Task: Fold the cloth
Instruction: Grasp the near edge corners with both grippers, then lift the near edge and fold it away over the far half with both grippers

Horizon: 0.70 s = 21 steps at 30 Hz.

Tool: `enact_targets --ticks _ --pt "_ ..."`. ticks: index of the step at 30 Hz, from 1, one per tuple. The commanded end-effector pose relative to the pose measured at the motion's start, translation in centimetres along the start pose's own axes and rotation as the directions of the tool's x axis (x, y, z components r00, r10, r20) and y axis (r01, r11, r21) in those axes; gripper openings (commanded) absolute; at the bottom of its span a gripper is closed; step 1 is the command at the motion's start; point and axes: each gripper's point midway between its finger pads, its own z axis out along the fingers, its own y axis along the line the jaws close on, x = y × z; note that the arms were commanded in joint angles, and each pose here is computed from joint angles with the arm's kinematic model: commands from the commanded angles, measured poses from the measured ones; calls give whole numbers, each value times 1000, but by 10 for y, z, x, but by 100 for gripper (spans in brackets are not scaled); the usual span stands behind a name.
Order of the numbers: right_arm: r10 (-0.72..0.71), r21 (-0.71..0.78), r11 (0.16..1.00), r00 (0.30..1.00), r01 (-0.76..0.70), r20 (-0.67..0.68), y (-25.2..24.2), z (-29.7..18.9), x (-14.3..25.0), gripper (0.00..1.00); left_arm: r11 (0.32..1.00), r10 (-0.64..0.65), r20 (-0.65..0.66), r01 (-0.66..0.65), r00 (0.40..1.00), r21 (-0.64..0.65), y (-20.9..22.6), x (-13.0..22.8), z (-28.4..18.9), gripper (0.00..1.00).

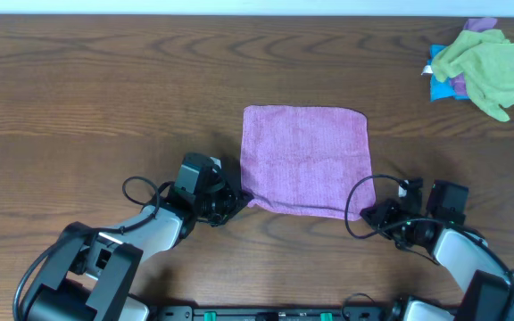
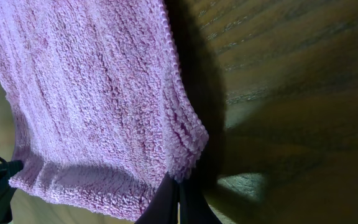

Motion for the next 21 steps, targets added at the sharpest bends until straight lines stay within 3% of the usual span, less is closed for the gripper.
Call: enact_targets --ticks 1,11,21 --pt "22 36 999 1000 -21 -18 -11 3 8 1 999 37 -14 -38 999 -14 7 3 2 6" --pt "77 24 997 990 -75 -120 -7 -2 36 1 998 58 -134 -57 989 10 6 24 -1 6" --pt "29 31 999 998 -27 -63 7 -29 43 1 998 40 -165 -47 985 -35 17 31 -23 6"
